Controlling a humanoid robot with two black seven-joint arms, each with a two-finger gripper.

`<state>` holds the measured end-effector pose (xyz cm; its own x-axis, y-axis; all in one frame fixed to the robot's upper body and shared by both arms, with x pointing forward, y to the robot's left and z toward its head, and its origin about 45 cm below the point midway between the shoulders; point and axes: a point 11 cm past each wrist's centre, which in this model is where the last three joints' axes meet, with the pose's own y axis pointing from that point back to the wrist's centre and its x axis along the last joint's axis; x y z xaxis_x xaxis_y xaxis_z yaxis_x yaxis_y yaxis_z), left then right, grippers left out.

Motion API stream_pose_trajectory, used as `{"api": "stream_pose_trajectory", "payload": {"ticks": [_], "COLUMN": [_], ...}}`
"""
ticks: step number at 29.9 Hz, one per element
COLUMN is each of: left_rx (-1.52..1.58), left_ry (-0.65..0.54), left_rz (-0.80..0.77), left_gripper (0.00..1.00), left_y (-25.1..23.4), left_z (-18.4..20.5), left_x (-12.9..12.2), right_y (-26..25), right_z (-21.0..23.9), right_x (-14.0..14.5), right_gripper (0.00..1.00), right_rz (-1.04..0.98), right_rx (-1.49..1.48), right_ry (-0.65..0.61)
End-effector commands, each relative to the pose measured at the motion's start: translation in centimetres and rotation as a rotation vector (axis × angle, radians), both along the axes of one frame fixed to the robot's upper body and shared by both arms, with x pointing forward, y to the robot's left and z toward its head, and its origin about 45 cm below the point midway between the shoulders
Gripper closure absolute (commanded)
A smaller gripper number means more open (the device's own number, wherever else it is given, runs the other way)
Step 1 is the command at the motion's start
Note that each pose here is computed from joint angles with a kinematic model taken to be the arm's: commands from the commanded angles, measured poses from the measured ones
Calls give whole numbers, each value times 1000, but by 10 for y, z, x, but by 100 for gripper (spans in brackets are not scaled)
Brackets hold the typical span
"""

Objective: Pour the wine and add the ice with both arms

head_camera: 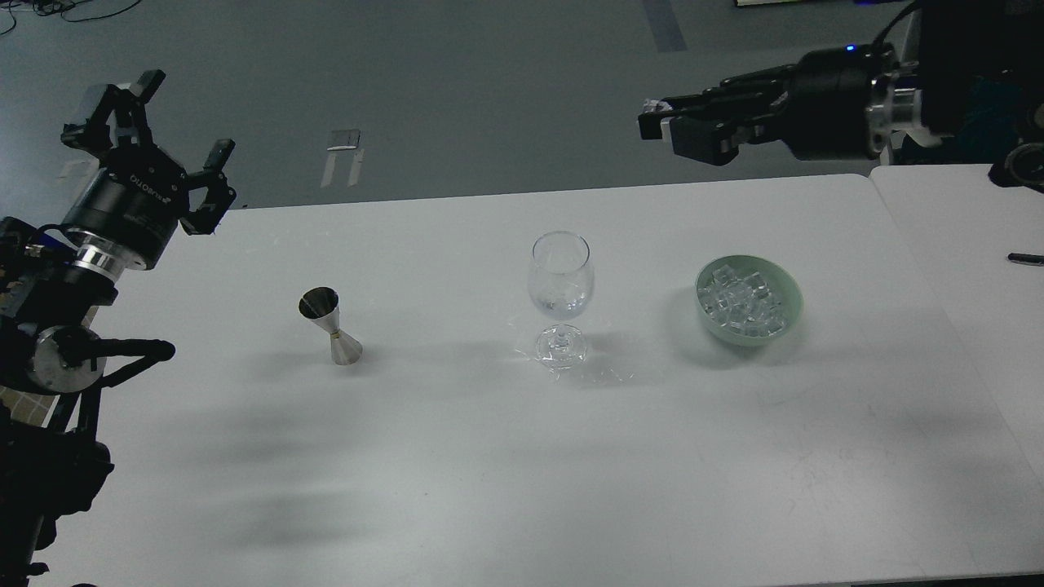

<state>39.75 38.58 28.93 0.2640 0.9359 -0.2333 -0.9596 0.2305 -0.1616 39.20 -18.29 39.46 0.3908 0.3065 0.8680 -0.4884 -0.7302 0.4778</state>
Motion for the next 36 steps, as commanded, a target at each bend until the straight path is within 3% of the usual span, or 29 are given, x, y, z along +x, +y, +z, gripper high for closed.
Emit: {"api": "stream_pose_trajectory", "payload": {"ticks": [1,10,36], "left_rx": [1,4,4], "left_ry": [1,9,8], "left_rz": [1,2,0], "left_gripper": [2,2,2], "left_y": [0,-1,-1], "left_z": [0,-4,-4], "left_x": [0,-1,-1], "right_y": [38,53,67], "right_z": [-13,-51,-73], "right_x": [-7,-4,11], "right_gripper": [71,70,63], "right_rz": [94,120,92], "right_rx": [-76,-172,-227], "right_ry": [36,97,151]}}
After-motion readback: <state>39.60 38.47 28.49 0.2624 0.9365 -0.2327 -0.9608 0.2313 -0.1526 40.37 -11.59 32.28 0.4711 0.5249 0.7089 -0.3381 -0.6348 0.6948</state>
